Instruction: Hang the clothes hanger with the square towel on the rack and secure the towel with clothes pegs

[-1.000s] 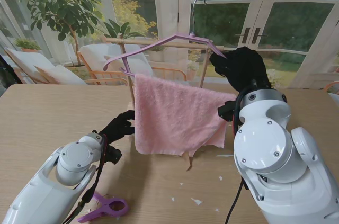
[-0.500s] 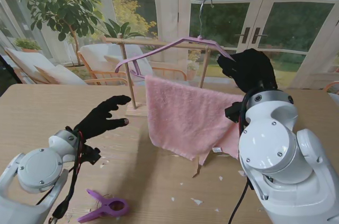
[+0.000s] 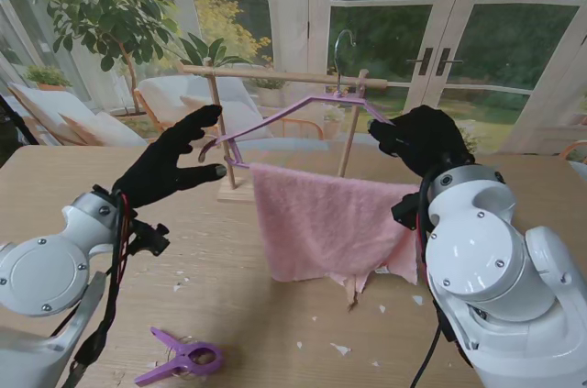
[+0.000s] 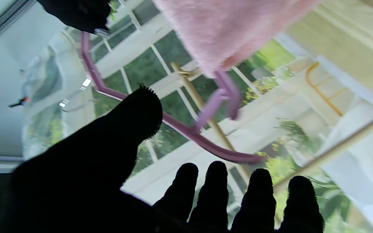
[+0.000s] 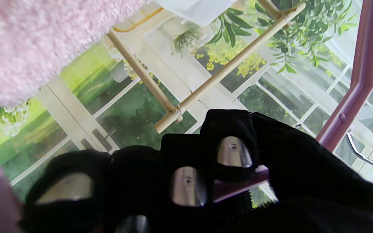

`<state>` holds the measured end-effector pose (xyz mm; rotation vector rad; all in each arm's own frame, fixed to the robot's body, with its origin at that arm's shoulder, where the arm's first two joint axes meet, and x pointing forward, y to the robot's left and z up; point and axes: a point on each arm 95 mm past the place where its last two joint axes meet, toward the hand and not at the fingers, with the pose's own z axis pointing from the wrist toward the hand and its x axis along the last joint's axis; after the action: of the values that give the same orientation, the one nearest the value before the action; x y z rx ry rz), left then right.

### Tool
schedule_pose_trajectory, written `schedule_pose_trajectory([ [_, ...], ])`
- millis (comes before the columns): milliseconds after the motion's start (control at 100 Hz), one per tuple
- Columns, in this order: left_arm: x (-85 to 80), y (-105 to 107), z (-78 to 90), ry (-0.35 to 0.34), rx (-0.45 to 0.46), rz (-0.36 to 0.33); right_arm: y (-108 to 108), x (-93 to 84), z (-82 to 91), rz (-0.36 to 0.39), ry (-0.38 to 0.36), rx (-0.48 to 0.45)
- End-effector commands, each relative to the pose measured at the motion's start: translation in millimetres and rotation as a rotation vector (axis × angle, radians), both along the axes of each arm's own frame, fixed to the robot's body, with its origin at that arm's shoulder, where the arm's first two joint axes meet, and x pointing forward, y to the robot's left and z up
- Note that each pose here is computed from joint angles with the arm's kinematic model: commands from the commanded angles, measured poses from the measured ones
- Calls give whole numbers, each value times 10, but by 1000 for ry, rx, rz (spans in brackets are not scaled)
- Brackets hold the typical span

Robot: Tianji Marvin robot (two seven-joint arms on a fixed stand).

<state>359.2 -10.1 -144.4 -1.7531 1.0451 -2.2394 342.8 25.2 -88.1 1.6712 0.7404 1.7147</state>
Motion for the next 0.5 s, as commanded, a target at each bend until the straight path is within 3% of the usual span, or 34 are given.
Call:
schedule_pose_trajectory([
  [0,-32,-188,200,-49,7,-70,69,-26,-18,35,17,9],
  [140,11,-445,240,-79,97,-125,128,-38,-32,70,24,9],
  [290,136,-636,171,-41,148,-126,166,-58,-45,95,22,15],
  [490,276,-846,99,15,18,-67,194,-82,-92,121,27,8],
])
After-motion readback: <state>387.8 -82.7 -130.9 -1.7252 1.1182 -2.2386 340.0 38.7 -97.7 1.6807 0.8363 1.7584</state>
